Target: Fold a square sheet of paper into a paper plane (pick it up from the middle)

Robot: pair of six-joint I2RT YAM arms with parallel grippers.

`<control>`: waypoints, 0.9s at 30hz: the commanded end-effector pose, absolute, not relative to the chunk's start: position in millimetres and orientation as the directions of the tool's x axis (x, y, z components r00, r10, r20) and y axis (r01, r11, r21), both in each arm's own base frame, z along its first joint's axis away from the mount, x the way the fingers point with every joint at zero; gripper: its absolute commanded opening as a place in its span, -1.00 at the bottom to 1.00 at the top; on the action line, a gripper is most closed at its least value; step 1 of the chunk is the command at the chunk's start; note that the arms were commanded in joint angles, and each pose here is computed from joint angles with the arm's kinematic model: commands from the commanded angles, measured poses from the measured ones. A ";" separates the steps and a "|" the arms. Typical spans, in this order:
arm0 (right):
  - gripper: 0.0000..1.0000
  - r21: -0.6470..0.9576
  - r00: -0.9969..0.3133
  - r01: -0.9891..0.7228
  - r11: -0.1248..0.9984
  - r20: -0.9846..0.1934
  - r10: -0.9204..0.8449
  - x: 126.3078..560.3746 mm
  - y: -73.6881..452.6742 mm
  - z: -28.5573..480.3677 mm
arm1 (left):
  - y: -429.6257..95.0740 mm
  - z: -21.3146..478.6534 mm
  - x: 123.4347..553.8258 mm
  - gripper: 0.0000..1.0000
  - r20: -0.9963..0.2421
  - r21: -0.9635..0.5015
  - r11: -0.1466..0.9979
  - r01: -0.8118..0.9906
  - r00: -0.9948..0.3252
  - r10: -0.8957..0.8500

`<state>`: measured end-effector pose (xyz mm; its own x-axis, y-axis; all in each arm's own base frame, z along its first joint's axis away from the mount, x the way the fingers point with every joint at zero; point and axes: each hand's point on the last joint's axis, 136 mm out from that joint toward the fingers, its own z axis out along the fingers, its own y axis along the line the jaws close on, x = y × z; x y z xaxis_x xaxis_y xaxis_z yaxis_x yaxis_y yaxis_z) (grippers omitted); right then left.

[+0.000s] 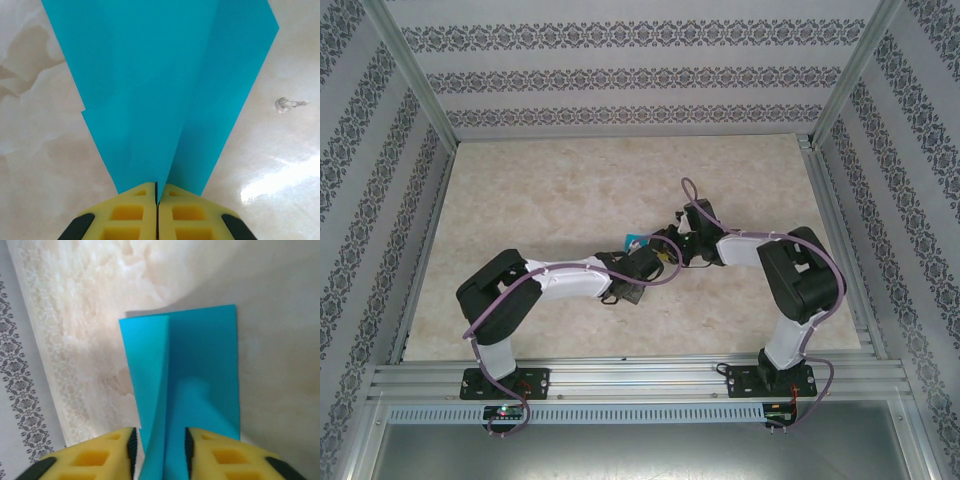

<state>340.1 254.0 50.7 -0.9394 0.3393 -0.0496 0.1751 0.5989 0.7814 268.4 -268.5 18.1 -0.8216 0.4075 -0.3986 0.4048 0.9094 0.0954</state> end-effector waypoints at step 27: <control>-0.23 0.749 -0.923 0.124 0.651 -0.154 0.353 319.9 223.9 70.5 | -267.9 24.4 271.1 -0.85 -0.359 -0.323 0.881 0.346 -0.906 0.224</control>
<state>322.6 218.3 66.1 -0.9176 0.3761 -0.1290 0.1631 0.6519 0.7405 270.9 -268.0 19.8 -0.8972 0.2575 -0.3588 0.3611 0.8956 -0.2600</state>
